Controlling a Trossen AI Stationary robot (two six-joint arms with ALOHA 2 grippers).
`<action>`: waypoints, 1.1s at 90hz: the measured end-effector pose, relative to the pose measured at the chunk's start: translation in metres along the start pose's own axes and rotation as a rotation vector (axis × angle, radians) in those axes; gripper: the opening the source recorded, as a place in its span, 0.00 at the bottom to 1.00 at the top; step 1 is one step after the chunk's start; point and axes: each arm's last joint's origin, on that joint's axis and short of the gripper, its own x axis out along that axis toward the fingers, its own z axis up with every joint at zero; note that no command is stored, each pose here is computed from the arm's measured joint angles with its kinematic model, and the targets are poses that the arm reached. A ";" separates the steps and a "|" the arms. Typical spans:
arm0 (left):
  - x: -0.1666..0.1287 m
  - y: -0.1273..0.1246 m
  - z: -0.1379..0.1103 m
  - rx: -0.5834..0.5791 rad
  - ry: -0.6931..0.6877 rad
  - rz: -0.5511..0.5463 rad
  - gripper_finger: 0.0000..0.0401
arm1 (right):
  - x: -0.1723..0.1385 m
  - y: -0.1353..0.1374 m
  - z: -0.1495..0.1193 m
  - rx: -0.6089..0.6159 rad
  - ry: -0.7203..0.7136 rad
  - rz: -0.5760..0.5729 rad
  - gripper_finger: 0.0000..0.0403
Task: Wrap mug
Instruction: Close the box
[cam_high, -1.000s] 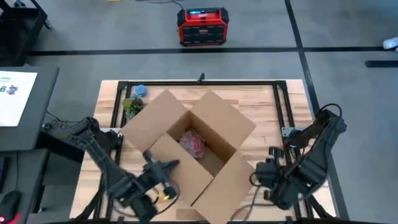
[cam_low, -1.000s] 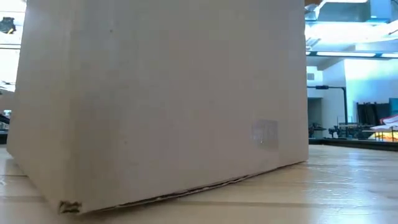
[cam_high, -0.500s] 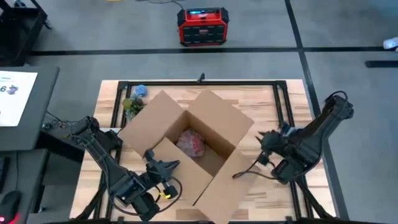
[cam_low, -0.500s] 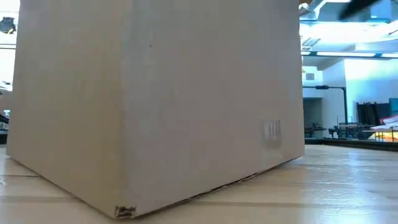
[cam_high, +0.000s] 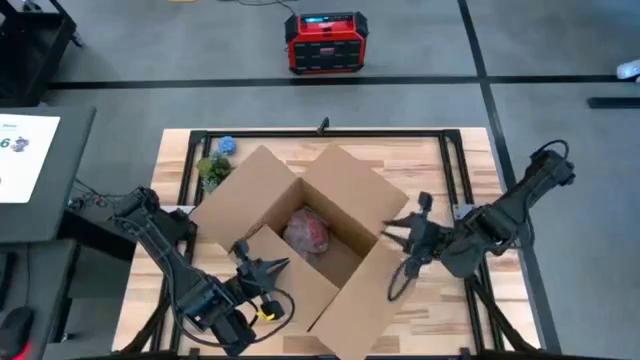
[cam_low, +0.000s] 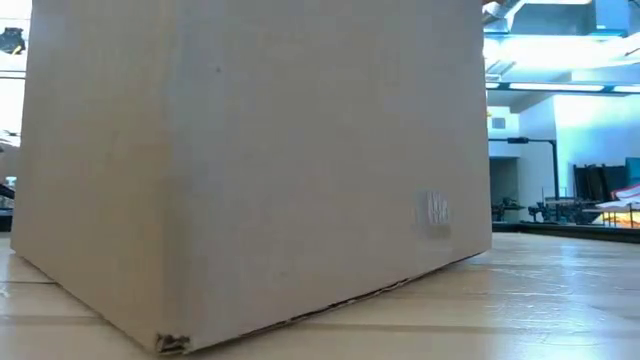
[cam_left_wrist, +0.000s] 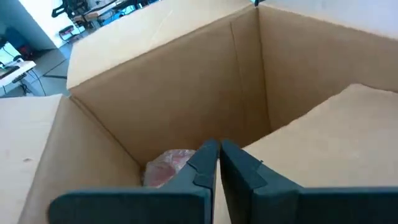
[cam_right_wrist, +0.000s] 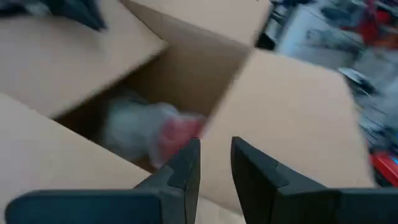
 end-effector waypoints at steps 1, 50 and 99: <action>0.000 0.000 0.000 0.000 0.000 0.000 0.00 | 0.000 0.000 0.000 -0.004 0.005 0.003 0.19; -0.001 -0.001 -0.001 0.002 0.008 -0.008 0.00 | 0.003 -0.044 -0.076 0.182 0.528 -0.378 0.12; 0.004 0.000 -0.001 0.133 0.029 -0.005 0.00 | 0.027 -0.041 -0.025 0.070 -0.062 -0.181 0.00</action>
